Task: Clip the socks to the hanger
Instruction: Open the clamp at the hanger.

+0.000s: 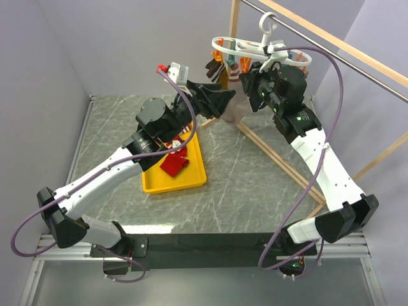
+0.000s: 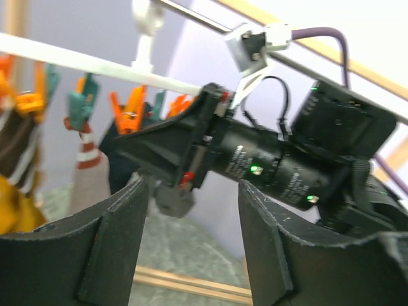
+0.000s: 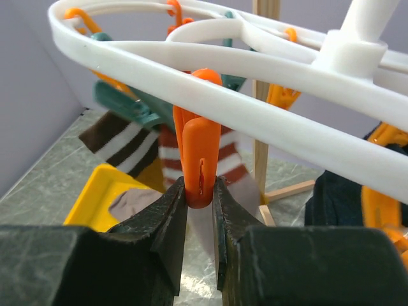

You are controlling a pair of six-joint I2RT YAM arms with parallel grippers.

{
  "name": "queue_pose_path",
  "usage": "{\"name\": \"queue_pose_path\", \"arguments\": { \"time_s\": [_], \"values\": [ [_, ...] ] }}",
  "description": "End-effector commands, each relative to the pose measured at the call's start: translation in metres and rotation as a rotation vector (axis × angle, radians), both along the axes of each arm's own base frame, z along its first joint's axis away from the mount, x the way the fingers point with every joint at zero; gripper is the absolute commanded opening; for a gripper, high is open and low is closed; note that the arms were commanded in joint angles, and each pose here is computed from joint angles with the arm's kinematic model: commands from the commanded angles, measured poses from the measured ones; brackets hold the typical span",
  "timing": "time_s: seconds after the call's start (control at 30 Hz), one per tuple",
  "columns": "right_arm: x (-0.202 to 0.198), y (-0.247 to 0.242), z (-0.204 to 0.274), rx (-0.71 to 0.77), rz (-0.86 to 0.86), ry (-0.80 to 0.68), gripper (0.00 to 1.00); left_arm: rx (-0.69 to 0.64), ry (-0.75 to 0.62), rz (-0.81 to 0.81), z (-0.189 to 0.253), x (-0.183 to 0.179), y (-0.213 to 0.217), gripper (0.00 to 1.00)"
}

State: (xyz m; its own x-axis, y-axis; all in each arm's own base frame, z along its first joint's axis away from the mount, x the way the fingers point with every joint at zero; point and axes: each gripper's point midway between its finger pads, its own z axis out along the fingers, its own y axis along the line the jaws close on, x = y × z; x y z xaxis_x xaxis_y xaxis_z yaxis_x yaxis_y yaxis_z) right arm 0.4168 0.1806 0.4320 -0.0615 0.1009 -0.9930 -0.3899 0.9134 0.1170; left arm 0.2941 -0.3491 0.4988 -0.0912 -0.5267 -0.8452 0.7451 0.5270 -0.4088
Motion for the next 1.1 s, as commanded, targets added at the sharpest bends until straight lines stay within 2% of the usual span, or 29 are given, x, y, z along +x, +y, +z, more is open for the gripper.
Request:
{"name": "queue_pose_path", "arguments": {
  "time_s": [0.0,0.13,0.33,0.73,1.07],
  "values": [
    [-0.023,0.001,0.043,0.039,0.064,-0.089,0.07,-0.060,-0.071,-0.139,0.034,-0.020,-0.015,0.61],
    [-0.032,0.006,0.049,0.039,0.118,-0.092,0.07,-0.064,-0.035,-0.119,0.030,0.001,-0.027,0.54],
    [-0.046,0.010,0.052,0.038,0.176,-0.109,0.06,-0.125,0.016,-0.171,0.033,0.030,-0.027,0.52],
    [-0.061,0.014,0.057,0.042,0.248,-0.115,0.02,-0.167,-0.004,-0.255,0.039,0.043,-0.029,0.52],
    [-0.063,0.015,0.061,0.058,0.263,-0.123,0.01,-0.170,0.059,-0.278,0.022,0.061,-0.036,0.52]
  ]
}}
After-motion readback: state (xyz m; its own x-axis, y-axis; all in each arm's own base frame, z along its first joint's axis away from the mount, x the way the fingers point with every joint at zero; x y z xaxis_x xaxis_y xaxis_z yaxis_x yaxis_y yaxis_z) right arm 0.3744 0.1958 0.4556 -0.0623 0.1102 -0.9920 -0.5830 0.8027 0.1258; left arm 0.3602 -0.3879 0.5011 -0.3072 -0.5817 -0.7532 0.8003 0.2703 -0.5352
